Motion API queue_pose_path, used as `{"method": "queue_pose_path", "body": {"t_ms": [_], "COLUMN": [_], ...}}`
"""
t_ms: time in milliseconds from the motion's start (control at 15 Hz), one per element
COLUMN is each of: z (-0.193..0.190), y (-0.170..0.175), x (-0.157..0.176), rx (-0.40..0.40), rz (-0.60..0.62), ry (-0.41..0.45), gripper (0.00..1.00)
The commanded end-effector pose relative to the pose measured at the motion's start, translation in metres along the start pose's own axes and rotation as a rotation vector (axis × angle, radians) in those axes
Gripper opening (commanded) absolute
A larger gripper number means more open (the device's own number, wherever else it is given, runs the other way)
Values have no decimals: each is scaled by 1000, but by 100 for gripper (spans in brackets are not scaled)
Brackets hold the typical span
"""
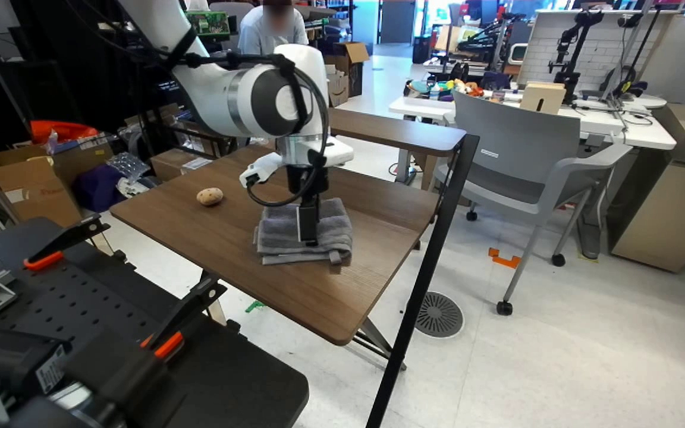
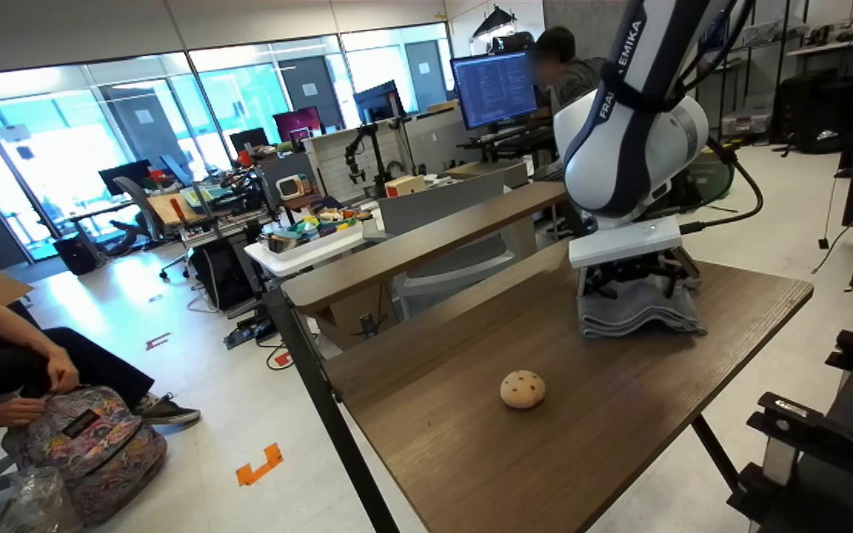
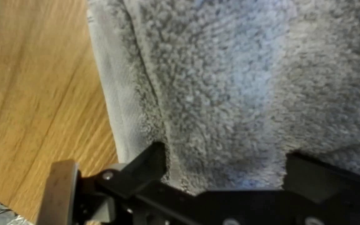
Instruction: Wipe the table with the grey cloth
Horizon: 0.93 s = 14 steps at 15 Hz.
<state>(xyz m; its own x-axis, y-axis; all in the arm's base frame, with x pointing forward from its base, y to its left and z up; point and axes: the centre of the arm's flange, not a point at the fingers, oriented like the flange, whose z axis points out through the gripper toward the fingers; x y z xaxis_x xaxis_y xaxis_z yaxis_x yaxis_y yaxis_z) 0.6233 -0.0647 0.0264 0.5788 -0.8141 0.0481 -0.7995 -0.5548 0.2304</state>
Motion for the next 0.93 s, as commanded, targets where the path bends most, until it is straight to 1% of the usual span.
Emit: {"method": "queue_pose_path", "body": {"t_ms": [0,133,200,333,533,600,667,867], "z": [25,20,12,2,7,11,11,-7], "y": [-3,-18,-21,-21,-33,-38,-39,-31], "x": [-77,-77,-75,-74,-63,-59,-57,-58], "rx": [16,3,0,15,46,37,30,74], "rz": [-145,-113,-116,-104,-53,-25,-10,15], "ry": [-44,-69,-83,-80,-78,-87,-98,-111], "gripper": [100,100,100,100,100,100,100,100]}}
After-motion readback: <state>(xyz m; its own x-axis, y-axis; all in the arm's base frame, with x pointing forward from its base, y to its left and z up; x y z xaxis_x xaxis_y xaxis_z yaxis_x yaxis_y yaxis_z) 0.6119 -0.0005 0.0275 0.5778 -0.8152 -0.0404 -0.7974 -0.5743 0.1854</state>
